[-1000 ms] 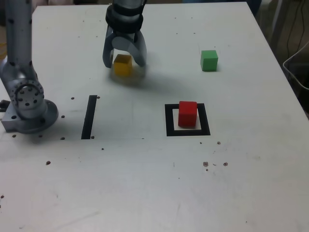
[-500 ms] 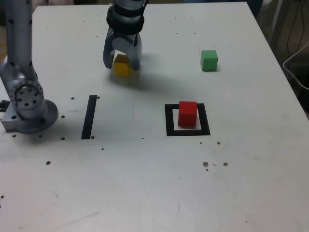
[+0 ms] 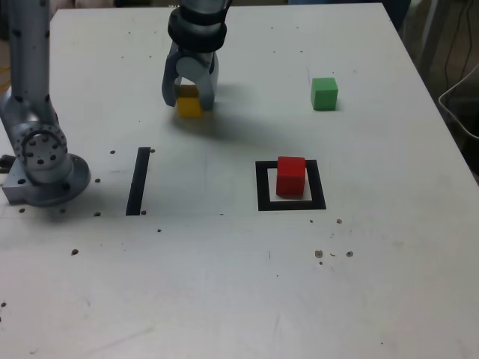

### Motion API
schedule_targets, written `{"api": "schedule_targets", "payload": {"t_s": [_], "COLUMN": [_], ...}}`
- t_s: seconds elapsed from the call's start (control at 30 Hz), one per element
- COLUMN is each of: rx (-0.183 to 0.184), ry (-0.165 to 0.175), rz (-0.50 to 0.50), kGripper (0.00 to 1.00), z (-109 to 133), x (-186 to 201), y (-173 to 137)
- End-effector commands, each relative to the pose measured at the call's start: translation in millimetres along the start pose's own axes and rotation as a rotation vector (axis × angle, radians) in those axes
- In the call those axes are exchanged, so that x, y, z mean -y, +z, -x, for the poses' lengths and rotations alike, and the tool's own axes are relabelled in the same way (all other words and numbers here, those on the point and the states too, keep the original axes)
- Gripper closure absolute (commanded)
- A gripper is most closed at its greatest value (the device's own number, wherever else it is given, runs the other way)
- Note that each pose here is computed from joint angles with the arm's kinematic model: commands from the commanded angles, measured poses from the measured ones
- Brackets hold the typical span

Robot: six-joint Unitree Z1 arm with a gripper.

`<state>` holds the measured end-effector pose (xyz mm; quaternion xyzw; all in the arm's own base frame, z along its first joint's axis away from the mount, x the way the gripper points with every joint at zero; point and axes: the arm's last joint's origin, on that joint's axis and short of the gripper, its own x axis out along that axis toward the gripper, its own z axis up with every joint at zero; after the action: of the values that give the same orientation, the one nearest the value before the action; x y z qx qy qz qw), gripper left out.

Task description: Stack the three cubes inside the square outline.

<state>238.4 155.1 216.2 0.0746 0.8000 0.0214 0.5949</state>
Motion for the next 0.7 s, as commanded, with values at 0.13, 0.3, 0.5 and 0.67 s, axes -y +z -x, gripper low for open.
{"api": "schedule_targets", "payload": {"t_s": [0.13,0.3,0.5,0.67], "rx": [0.011,0.03,0.054,0.084], "ry": [-0.003,0.002,0.032,0.044], "rz": [-0.033,-0.068,-0.116,-0.158], "kGripper": [0.72,0.72,0.72,0.72], "z": [20,43,75,96], "x": [4,14,41,64], "y": [4,8,17,24]}}
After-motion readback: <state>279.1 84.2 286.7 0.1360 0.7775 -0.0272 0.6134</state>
